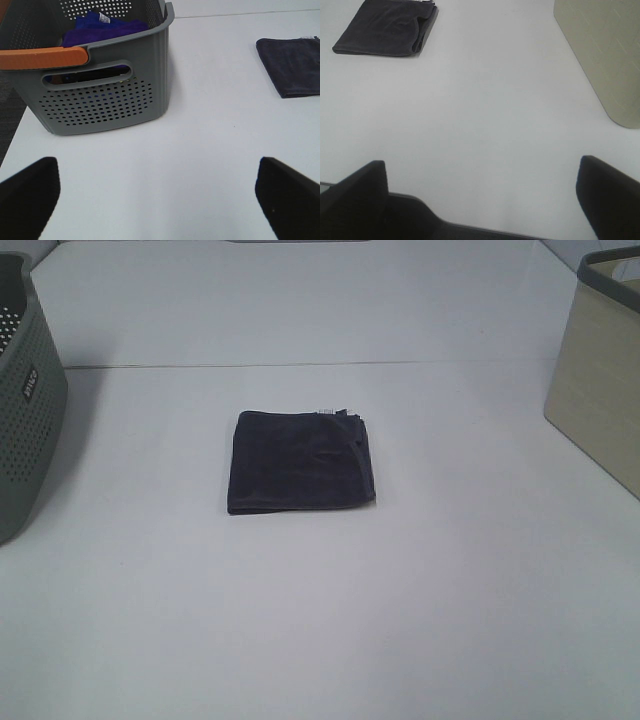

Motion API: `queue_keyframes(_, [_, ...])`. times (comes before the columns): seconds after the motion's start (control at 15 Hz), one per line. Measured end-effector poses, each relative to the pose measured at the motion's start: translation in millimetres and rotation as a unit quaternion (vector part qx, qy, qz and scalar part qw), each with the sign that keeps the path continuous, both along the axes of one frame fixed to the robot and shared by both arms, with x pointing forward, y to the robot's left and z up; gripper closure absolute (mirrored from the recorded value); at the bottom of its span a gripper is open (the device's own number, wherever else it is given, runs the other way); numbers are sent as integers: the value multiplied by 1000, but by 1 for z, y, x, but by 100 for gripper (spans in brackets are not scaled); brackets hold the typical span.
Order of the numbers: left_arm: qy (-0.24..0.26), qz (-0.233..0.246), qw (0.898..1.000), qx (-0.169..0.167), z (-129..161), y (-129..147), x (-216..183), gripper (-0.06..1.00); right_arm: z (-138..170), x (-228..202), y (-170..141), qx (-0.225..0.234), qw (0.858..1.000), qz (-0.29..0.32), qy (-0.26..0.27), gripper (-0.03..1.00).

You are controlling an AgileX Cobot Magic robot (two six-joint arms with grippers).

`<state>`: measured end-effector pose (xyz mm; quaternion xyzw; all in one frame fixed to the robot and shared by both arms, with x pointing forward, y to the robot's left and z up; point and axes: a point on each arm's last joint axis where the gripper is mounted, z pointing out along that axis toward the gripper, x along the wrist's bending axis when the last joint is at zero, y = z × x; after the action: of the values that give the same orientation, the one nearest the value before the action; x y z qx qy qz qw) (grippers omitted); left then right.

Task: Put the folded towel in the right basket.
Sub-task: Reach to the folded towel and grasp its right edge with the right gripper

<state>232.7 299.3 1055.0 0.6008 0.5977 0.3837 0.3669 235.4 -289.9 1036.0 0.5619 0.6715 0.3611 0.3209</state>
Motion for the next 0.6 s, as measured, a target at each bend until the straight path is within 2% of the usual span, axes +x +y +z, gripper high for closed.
queue_keyframes(0.6, [0,0,1000,0,0,0,0,-5,0,0,0,0,1000,0,0,-1])
